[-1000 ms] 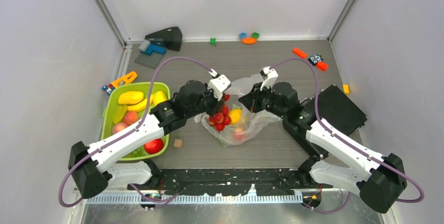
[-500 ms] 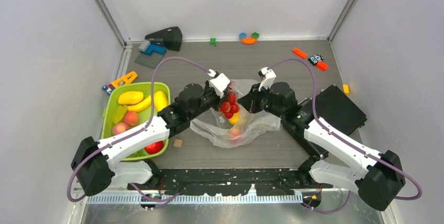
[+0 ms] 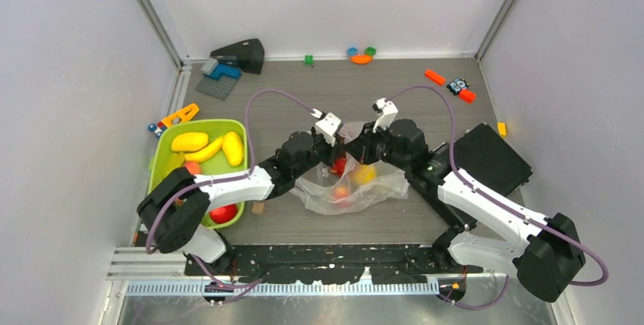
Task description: Place the fake fruits into the plastic bag and tie a complex knot
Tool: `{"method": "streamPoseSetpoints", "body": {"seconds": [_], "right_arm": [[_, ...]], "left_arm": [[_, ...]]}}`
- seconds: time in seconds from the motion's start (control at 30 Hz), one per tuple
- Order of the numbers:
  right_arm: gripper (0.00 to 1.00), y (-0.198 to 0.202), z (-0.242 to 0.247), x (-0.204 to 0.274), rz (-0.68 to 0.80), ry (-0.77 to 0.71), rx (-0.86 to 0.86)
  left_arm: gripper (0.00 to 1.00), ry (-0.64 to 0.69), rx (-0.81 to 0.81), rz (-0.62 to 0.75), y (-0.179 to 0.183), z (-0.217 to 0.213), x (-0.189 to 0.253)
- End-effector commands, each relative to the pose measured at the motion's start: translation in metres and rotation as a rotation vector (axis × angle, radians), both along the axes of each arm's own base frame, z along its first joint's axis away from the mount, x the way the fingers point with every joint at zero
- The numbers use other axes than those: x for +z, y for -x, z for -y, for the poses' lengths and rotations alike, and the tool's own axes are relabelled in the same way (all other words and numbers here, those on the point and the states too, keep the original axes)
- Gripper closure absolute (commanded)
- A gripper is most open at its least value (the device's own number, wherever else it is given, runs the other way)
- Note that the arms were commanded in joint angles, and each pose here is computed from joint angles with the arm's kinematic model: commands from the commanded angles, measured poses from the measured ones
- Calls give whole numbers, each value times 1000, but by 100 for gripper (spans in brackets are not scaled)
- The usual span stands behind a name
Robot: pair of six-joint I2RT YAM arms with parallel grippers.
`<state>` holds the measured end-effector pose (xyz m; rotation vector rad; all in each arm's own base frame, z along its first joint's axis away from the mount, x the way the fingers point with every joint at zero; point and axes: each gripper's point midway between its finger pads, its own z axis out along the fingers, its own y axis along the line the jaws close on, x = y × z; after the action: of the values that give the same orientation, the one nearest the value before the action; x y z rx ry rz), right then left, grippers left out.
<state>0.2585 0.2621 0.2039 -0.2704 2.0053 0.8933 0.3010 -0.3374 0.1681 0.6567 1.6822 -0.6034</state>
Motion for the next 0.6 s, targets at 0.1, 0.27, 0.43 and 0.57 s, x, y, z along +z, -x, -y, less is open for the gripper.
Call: {"method": "streamPoseSetpoints", "body": {"seconds": [0.1,0.27,0.43,0.57], "right_arm": [[95,-7,-4,9,39,-20,-12],[95,-11,-3,7,42,-13,-30],[95,-12,-1,6,42,-15,-44],[95,-13,-1,7,46,-18,-47]], "left_arm": [[100,154,-26,-4,-3,25,21],[66,115,-26,-33,1,20,18],[44,83,16,-17,3,4,23],[32,54,5,-16,9,-3,28]]}}
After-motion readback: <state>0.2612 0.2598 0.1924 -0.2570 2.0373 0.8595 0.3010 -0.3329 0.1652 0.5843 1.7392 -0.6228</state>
